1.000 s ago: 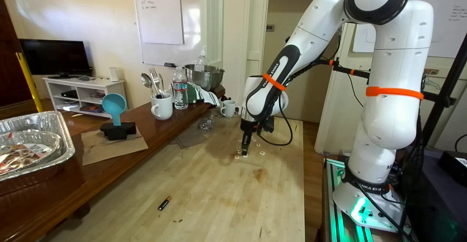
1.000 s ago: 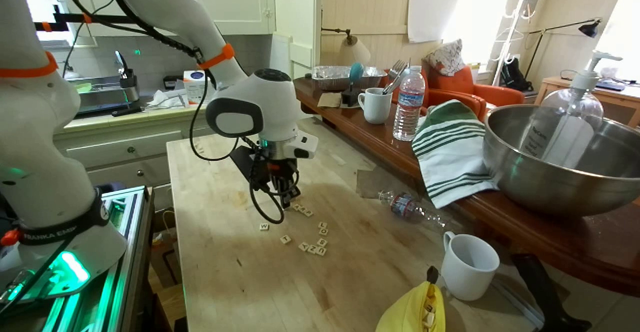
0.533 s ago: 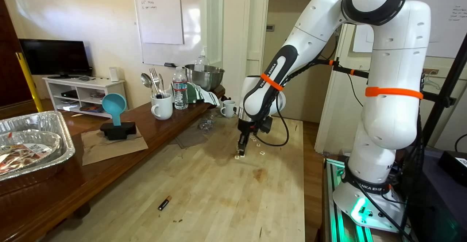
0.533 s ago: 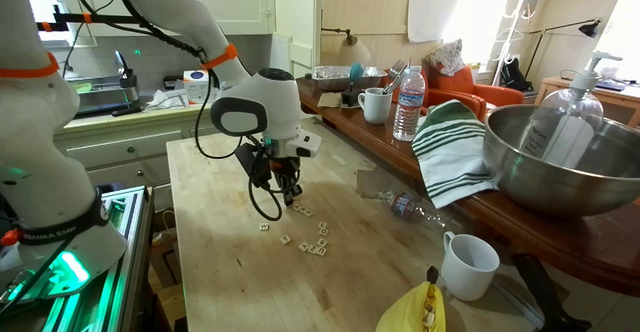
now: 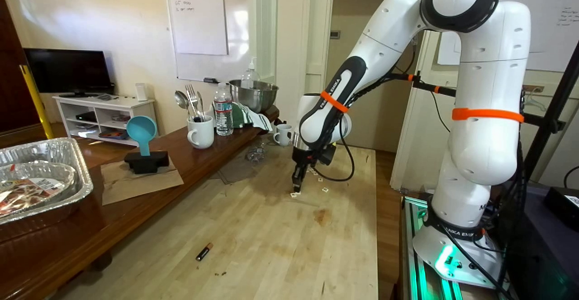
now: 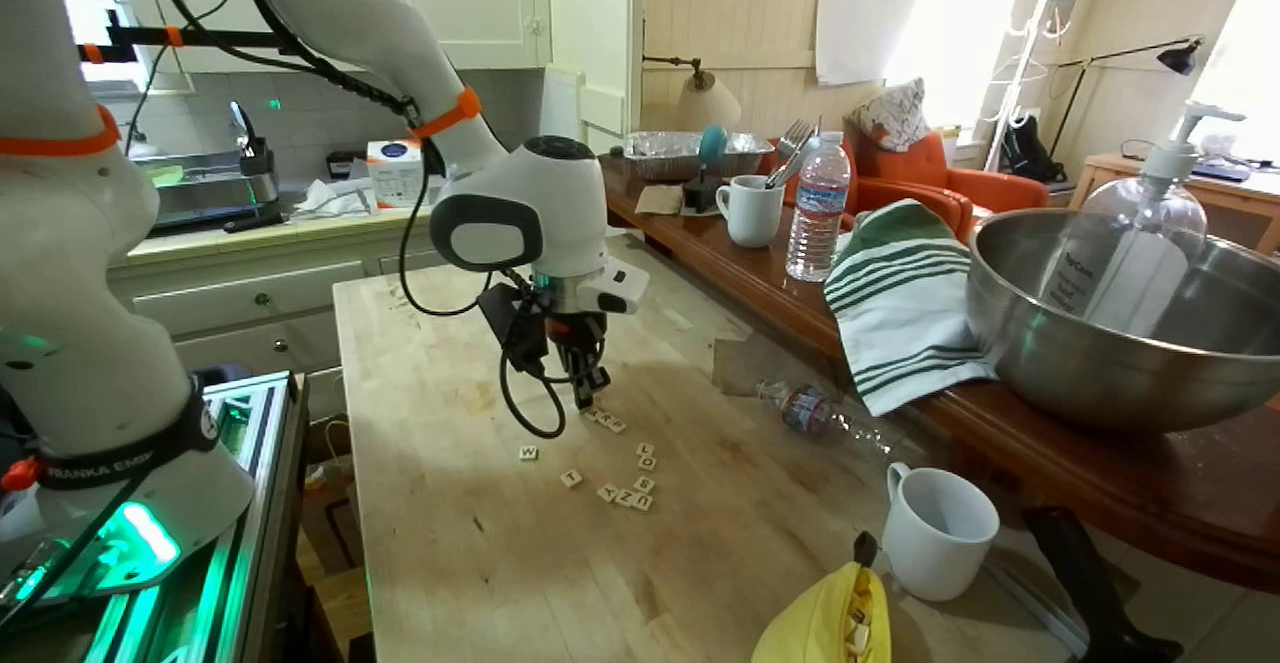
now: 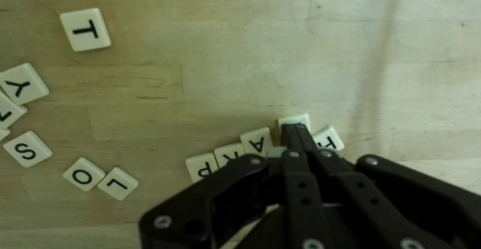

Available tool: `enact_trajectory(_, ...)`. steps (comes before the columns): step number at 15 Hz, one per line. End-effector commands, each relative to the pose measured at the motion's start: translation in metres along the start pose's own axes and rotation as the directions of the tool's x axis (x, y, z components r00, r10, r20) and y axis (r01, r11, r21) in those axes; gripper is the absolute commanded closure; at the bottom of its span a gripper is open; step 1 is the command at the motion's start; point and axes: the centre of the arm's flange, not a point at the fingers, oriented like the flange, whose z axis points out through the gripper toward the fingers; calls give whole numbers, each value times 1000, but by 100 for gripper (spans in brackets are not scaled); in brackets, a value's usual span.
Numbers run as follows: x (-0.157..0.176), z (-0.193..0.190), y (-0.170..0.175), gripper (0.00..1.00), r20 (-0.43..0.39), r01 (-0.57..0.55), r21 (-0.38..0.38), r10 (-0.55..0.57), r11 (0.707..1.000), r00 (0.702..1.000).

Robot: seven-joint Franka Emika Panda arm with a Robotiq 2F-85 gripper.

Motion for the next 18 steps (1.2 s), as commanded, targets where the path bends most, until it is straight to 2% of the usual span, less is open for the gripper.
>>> enact_trajectory(1, 6, 28, 0, 100, 32, -13, -8, 14, 1000, 999)
enact_trajectory(7, 14, 30, 5, 100, 31, -15, -37, 16, 999, 999)
enact_trajectory(18, 18, 37, -7, 100, 58, 25, -19, -24, 1000, 998)
